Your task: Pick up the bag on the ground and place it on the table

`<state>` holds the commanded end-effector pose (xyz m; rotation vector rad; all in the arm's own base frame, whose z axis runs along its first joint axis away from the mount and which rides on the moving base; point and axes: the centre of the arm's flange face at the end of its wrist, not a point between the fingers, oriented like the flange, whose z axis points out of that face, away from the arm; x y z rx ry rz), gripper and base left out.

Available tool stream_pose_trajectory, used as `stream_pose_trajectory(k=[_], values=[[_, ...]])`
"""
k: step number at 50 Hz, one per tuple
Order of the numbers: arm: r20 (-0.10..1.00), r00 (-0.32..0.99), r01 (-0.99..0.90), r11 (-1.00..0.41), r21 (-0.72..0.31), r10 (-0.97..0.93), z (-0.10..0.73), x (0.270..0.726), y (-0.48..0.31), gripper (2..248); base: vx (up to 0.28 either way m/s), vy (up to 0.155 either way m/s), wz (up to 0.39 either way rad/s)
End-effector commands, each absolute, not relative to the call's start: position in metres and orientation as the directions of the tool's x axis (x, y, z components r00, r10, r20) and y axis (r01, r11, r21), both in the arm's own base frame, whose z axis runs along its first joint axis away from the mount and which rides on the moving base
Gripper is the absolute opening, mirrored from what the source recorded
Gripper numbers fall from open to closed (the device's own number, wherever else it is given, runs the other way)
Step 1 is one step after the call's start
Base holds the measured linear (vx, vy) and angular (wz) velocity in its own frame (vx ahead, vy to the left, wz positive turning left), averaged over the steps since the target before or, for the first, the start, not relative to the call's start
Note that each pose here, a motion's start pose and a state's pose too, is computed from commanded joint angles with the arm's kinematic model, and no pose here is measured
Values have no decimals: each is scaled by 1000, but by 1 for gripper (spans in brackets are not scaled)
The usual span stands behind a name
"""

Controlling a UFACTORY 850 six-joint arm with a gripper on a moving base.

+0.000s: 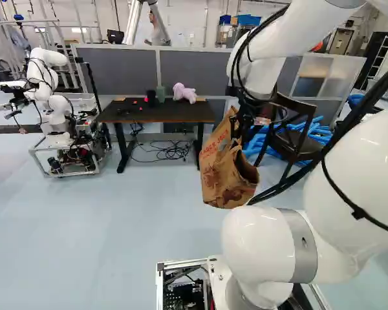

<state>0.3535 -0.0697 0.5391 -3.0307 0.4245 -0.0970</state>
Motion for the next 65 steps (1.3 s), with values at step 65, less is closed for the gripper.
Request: stream_pose_trajectory(k=[65], values=[[35, 975, -214, -972, -99, -218, 641, 369, -57, 21, 0, 0, 0]])
